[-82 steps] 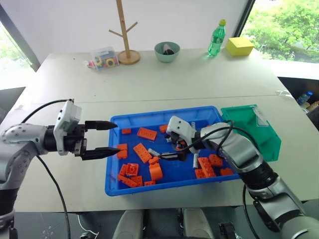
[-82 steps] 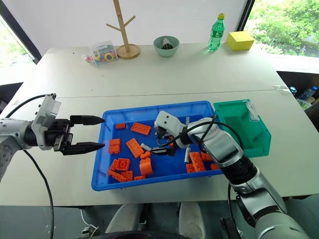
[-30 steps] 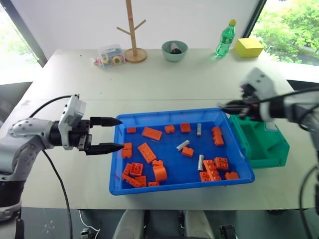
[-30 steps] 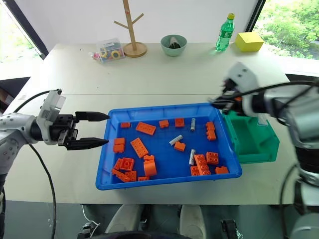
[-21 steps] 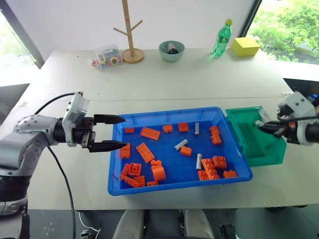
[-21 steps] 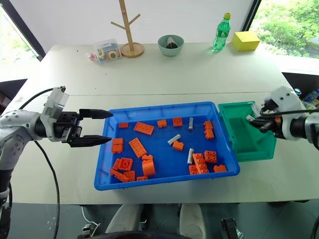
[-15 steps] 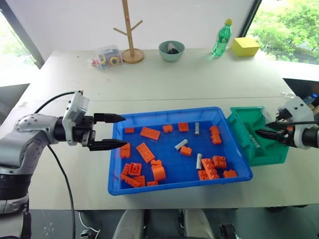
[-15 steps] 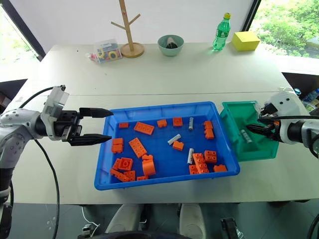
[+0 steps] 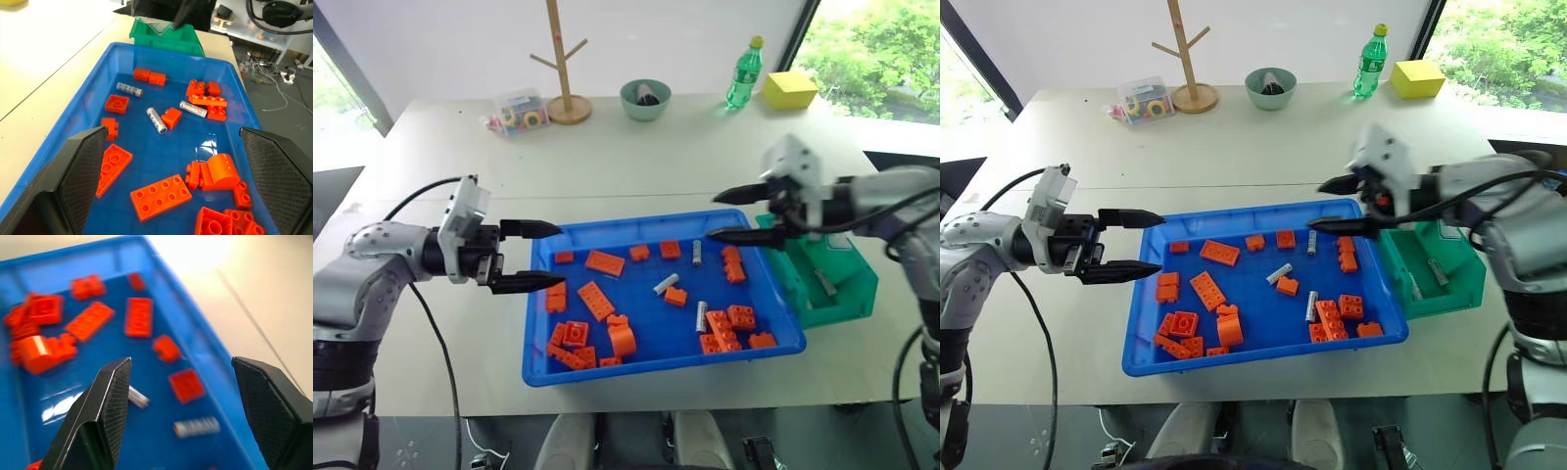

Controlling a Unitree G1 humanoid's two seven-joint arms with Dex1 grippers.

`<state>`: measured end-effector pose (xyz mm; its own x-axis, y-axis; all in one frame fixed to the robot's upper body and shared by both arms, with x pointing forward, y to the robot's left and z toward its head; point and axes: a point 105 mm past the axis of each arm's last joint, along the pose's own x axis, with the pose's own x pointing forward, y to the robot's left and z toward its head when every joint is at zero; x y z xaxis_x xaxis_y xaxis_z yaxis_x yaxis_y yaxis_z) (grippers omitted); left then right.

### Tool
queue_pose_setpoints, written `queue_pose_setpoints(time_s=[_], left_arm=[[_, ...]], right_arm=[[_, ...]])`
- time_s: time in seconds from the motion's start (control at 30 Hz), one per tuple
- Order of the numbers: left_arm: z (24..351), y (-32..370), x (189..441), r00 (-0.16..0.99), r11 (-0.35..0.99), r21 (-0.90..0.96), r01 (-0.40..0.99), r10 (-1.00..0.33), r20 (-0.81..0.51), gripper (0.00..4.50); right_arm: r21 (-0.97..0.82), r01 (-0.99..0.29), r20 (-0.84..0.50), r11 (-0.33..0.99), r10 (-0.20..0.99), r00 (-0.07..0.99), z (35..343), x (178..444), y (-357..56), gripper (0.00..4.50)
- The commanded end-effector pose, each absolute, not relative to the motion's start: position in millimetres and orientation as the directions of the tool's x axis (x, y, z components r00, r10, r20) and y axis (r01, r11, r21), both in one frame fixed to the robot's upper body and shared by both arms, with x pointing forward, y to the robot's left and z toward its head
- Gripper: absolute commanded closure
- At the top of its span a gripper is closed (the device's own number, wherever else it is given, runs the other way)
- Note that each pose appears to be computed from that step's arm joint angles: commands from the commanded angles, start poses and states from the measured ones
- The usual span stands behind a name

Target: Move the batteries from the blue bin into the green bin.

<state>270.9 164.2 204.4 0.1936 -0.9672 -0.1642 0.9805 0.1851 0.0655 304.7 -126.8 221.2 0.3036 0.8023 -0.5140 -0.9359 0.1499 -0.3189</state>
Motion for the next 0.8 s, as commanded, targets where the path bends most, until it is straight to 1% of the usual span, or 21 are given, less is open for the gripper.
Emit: queue_pose_setpoints(time_s=[0.03, 0.17, 0.27, 0.4, 0.53, 0.7, 0.8], left_arm=[[213, 163, 269, 0.197, 0.181, 0.108, 0.977, -0.968, -0.157, 0.0], [214, 163, 267, 0.206, 0.19, 0.111, 0.975, -0.966, -0.153, 0.0], [214, 164, 264, 0.212, 0.197, 0.109, 0.974, -0.965, -0.156, 0.0], [214, 167, 260, 0.222, 0.207, 0.105, 0.973, -0.961, -0.163, 0.0], [214, 168, 257, 0.226, 0.211, 0.103, 0.972, -0.959, -0.169, 0.0], [215, 168, 256, 0.232, 0.216, 0.106, 0.971, -0.958, -0.171, 0.0], [216, 167, 257, 0.232, 0.216, 0.109, 0.97, -0.958, -0.17, 0.0]], right_arm=[[-0.368, -0.929, -0.601, -0.033, 0.77, 0.211, 203, 309, -117, 1.16], [-0.379, -0.906, -0.679, -0.19, 0.722, 0.133, 180, 316, -118, 1.16], [-0.378, -0.891, -0.706, -0.253, 0.701, 0.1, 171, 323, -120, 1.16], [-0.422, -0.868, -0.703, -0.261, 0.699, 0.131, 169, 342, -117, 1.16], [-0.449, -0.847, -0.694, -0.284, 0.708, 0.13, 159, 350, -112, 1.16], [-0.431, -0.851, -0.671, -0.302, 0.737, 0.079, 153, 345, -103, 1.16], [-0.432, -0.845, -0.673, -0.316, 0.736, 0.07, 146, 343, -102, 1.16]])
